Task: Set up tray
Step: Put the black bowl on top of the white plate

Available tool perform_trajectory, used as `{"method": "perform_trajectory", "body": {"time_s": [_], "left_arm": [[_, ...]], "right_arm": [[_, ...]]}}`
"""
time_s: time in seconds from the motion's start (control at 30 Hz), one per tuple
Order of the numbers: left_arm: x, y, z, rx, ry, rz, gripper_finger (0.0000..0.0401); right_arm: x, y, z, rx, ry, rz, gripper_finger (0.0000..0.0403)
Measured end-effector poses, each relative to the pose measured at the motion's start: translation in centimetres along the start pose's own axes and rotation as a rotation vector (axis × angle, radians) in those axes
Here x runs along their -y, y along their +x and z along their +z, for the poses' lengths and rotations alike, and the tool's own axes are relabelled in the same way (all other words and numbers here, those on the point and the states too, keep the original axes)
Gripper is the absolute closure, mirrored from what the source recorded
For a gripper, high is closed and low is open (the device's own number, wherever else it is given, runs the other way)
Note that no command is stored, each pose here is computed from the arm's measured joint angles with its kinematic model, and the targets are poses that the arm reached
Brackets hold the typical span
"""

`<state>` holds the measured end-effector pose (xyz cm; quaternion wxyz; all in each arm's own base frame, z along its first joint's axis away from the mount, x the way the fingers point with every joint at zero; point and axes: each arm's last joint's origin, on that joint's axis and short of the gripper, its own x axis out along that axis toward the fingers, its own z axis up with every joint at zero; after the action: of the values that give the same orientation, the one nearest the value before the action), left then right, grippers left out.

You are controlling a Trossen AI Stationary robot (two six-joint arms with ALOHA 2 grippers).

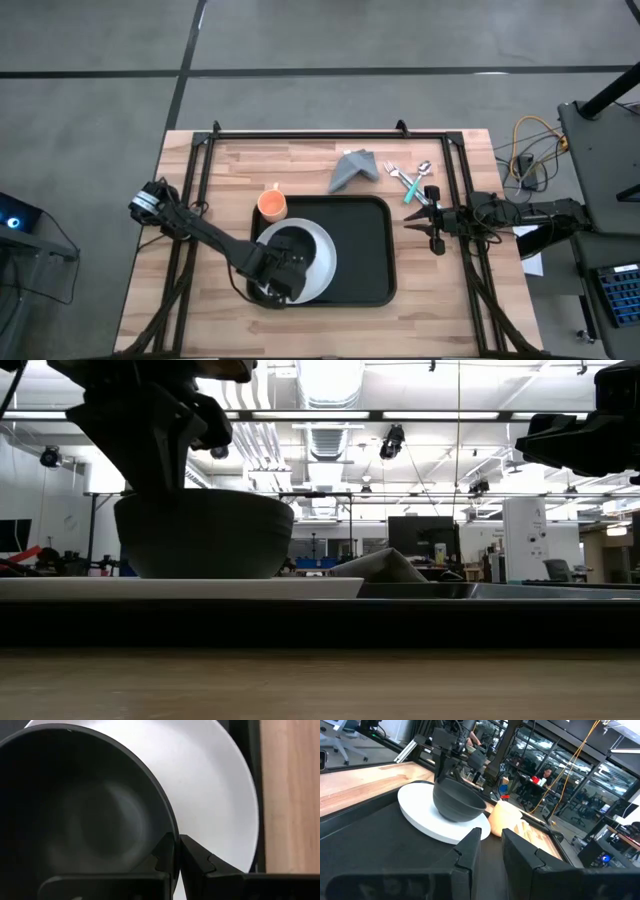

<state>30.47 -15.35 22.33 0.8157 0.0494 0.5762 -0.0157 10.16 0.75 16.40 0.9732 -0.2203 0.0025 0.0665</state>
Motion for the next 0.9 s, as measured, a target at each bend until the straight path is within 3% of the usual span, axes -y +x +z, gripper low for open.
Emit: {"method": "perform_trajectory", "body": {"time_s": [0.33,0.9], "left_arm": [[1.4,-0.3,-0.2,0.028,0.014,-0.024,0.0401],[1.6,-0.3,-0.4,0.028,-0.001,-0.026,0.0393]], "right_arm": [[0.0,0.0,0.0,0.000,0.000,0.000,0.0335],[0.0,0.0,0.0,0.000,0.000,0.000,0.0335]]}}
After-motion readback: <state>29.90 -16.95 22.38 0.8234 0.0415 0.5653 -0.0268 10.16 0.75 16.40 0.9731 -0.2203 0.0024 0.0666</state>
